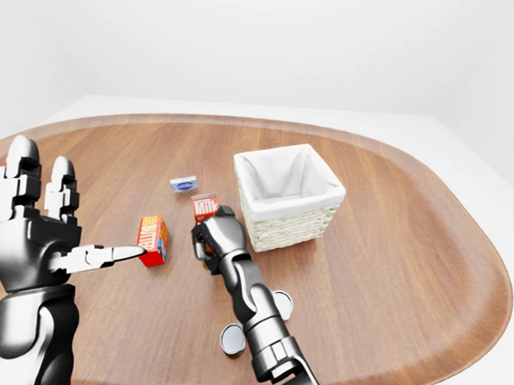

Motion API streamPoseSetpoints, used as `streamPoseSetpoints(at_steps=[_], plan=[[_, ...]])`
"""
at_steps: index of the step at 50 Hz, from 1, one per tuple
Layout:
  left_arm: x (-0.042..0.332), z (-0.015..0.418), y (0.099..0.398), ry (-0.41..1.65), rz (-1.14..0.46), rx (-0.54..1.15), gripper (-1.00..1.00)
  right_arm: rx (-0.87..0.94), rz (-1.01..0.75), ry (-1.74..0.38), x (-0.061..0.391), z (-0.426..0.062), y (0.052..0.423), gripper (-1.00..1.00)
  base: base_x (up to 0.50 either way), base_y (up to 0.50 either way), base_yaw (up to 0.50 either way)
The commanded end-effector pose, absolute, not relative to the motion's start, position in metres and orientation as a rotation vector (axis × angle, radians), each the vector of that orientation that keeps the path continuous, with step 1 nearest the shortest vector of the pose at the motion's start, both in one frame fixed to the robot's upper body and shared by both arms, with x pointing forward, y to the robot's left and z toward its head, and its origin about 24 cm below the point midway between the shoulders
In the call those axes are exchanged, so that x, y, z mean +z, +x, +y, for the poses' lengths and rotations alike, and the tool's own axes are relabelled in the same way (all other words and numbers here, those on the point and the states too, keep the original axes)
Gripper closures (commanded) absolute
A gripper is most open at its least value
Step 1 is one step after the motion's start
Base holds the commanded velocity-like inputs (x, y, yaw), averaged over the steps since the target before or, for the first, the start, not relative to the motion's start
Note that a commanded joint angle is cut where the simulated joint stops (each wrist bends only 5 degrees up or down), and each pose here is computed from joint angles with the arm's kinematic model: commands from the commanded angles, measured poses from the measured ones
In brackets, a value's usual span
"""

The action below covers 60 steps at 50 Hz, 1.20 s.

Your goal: Pick up the orange juice, and put it in the basket.

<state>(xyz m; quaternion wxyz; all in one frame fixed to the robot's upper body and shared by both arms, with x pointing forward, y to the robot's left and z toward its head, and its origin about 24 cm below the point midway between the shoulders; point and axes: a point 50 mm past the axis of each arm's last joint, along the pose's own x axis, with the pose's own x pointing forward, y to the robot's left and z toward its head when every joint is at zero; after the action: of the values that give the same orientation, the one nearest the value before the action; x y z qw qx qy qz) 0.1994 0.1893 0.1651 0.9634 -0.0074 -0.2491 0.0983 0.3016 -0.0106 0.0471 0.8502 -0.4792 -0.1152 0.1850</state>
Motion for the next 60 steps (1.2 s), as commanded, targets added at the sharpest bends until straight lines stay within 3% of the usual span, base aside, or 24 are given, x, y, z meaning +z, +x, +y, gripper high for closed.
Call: streamPoseSetpoints(at_steps=[1,60], plan=[[0.164,0.190,0.200,-0.015,-0.501,0.199,-1.00,0.405,-0.277,-0.961,0.061,-0.002,0.301,1.00,0.03,0.00,-0.01],[0.165,0.190,0.200,-0.015,-0.503,0.200,-1.00,0.520,-0.394,-1.006,0.110,0.011,0.298,1.00,0.03,0.00,-0.02]])
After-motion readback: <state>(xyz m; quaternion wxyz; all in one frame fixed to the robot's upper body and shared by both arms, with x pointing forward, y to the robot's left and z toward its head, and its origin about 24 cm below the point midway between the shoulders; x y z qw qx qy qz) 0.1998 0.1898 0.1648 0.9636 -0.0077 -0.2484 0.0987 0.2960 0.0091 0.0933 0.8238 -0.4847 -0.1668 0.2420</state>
